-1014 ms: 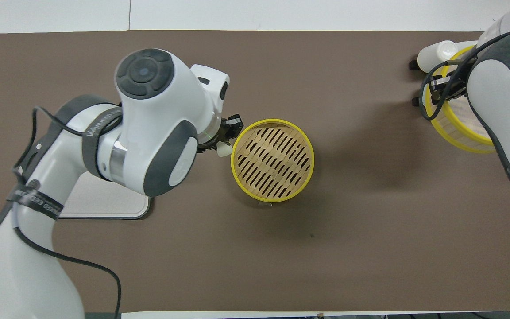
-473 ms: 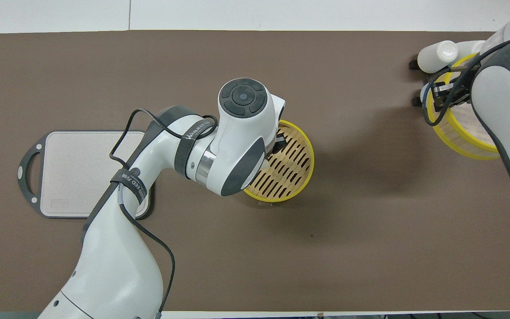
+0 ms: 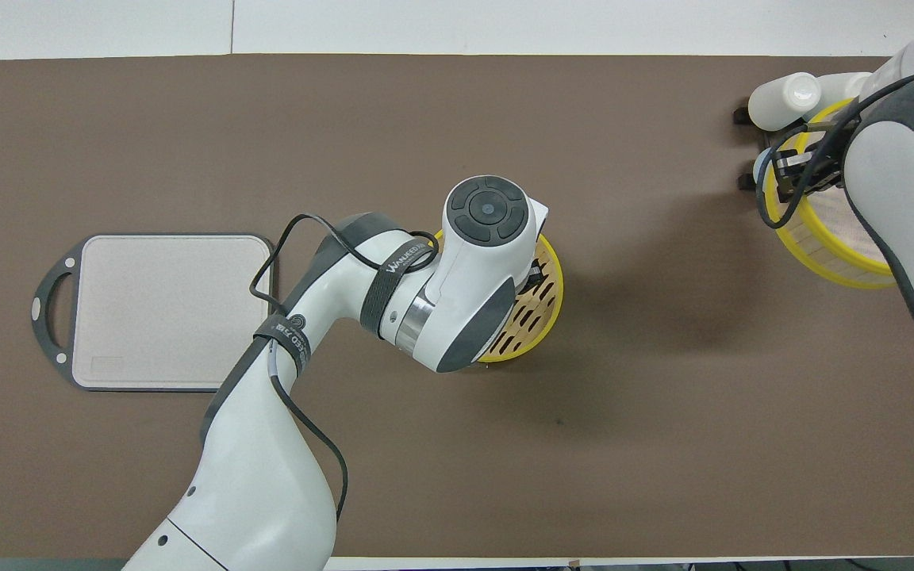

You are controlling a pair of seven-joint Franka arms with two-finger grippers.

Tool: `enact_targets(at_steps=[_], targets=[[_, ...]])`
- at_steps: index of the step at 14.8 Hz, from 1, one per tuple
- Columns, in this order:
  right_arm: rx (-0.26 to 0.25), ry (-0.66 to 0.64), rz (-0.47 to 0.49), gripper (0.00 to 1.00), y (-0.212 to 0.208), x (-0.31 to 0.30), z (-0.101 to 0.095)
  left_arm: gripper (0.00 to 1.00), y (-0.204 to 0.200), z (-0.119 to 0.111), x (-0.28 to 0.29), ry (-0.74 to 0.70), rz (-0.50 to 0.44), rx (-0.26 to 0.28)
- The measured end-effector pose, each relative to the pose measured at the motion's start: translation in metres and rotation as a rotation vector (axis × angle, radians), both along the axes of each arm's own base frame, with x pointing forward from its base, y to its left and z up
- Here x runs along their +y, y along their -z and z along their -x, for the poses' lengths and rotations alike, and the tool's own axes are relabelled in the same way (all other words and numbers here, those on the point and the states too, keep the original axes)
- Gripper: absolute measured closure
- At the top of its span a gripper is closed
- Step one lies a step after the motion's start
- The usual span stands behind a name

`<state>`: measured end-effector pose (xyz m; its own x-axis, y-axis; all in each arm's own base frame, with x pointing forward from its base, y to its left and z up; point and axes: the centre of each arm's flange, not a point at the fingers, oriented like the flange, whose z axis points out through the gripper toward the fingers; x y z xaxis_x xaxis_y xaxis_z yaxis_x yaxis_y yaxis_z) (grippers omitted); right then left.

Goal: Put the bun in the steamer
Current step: 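Lower the white bun into the open steamer and open the left gripper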

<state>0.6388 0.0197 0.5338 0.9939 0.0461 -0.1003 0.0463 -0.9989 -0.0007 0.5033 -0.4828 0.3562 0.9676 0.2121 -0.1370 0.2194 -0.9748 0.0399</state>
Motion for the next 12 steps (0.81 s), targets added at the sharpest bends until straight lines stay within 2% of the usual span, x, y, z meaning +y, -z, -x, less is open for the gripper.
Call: enact_targets(at_steps=[2, 5, 8, 10, 11, 12], targets=[[0.001, 0.0, 0.0, 0.91, 0.0, 0.0, 0.0, 0.7, 0.004, 0.003, -0.001, 0.003, -0.005, 0.005], [0.001, 0.0, 0.0, 0.91, 0.001, 0.0, 0.0, 0.59, 0.006, 0.003, -0.001, -0.011, -0.003, -0.002], [0.001, 0.0, 0.0, 0.91, 0.001, 0.0, 0.0, 0.28, 0.004, -0.001, 0.001, -0.044, -0.004, -0.011], [0.001, 0.0, 0.0, 0.91, 0.0, 0.0, 0.0, 0.07, -0.005, -0.013, 0.011, -0.071, -0.007, -0.028], [0.001, 0.001, 0.0, 0.91, 0.0, 0.0, 0.0, 0.0, -0.014, -0.021, 0.02, -0.087, -0.011, -0.037], [0.001, 0.001, 0.0, 0.91, 0.001, -0.001, 0.0, 0.0, -0.032, -0.032, 0.034, -0.109, -0.017, -0.052]])
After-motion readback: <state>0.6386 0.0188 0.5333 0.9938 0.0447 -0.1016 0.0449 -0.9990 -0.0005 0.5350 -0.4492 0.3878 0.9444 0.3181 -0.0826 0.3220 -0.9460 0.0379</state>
